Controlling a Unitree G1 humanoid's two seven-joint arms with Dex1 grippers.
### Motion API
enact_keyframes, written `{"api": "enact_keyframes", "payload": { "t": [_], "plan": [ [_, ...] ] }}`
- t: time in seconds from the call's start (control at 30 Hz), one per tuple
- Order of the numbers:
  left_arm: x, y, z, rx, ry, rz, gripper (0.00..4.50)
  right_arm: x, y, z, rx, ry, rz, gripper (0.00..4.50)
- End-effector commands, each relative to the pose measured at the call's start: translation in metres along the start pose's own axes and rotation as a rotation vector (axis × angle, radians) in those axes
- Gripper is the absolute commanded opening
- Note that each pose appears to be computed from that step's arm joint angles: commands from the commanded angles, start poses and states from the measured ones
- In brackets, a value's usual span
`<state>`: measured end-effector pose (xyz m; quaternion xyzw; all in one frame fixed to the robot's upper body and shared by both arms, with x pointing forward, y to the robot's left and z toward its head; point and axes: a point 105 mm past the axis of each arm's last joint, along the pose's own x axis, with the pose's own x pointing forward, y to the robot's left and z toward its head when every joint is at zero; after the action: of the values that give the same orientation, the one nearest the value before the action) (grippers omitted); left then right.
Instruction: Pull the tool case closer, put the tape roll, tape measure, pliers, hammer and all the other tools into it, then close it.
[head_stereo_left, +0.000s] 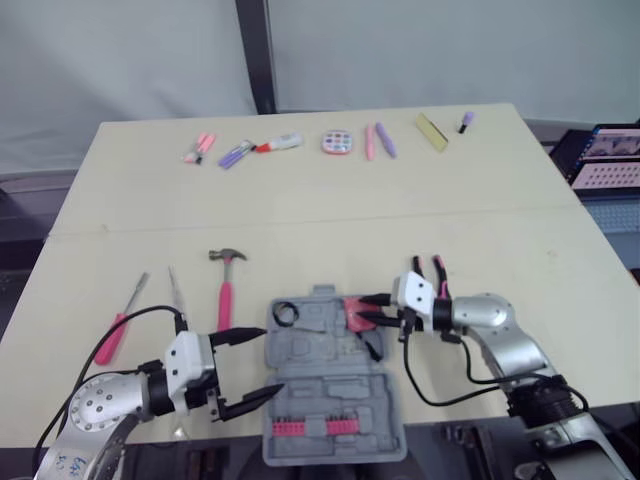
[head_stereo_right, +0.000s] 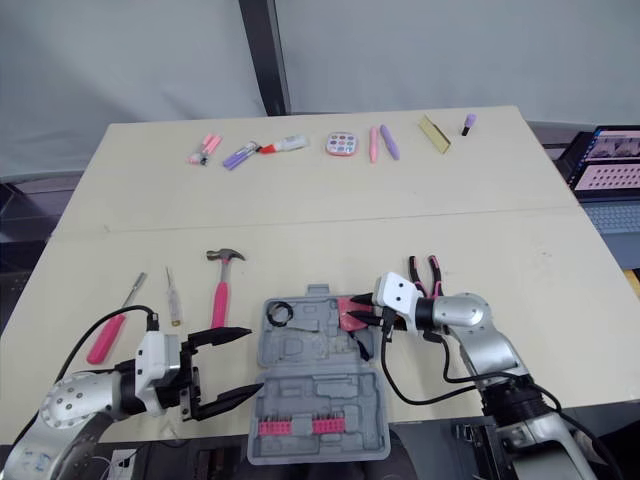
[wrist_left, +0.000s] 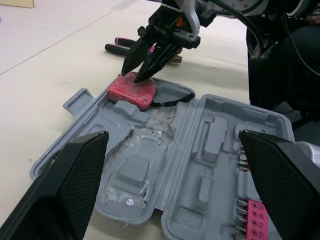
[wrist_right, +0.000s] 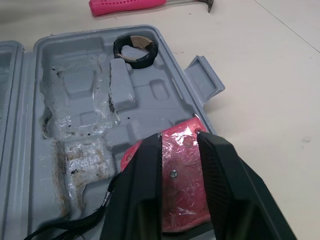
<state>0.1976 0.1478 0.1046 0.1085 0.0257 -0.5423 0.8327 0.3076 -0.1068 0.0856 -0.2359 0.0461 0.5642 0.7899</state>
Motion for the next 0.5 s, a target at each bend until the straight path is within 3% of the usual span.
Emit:
{"api": "enact_keyframes", "payload": {
  "t": [0.03, 0.5],
  "plan": [
    [0.0, 0.0, 0.008, 0.024, -0.013, -0.003, 4.5, -0.003, 0.0, 0.012, -0.05, -0.027, 0.029, 1.05],
    [-0.002, -0.001, 0.01, 0.02, -0.002, 0.004, 4.5, 0.004, -0.003, -0.008, -0.043, 0.004, 0.048, 1.05]
  ]
}}
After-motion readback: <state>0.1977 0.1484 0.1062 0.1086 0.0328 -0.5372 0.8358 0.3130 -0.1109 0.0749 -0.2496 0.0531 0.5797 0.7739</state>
